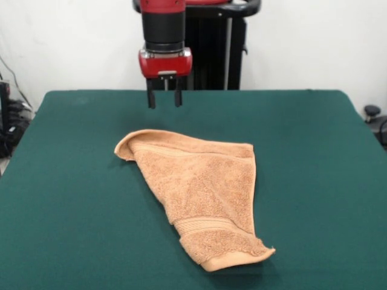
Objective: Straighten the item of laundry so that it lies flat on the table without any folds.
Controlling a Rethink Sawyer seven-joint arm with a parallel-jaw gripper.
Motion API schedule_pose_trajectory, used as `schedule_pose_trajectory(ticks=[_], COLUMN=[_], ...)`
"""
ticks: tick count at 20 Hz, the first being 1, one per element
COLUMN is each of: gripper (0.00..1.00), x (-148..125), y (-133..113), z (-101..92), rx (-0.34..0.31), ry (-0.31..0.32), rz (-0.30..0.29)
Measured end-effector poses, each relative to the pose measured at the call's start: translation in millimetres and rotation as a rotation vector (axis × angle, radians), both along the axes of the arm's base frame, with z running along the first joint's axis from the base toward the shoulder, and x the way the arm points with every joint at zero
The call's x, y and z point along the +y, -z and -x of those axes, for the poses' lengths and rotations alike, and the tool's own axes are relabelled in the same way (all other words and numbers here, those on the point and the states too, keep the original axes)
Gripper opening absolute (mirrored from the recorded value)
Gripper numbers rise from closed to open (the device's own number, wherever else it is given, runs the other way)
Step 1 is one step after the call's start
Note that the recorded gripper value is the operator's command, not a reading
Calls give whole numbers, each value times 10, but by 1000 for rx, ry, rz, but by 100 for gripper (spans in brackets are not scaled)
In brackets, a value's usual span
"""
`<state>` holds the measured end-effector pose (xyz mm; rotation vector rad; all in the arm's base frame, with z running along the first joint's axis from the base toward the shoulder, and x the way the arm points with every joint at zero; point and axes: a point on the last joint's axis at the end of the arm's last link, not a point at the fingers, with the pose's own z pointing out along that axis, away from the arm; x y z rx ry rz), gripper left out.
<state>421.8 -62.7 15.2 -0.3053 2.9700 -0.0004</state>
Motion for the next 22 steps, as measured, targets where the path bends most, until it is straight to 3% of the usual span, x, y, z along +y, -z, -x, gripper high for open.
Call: schedule_pose_trajectory(ticks=[13,22], gripper=[100,100], x=[-84,-207], y=[77,-110], z=[-11,-194], rx=[-8,-38], ry=[23,29], rz=[-46,-38])
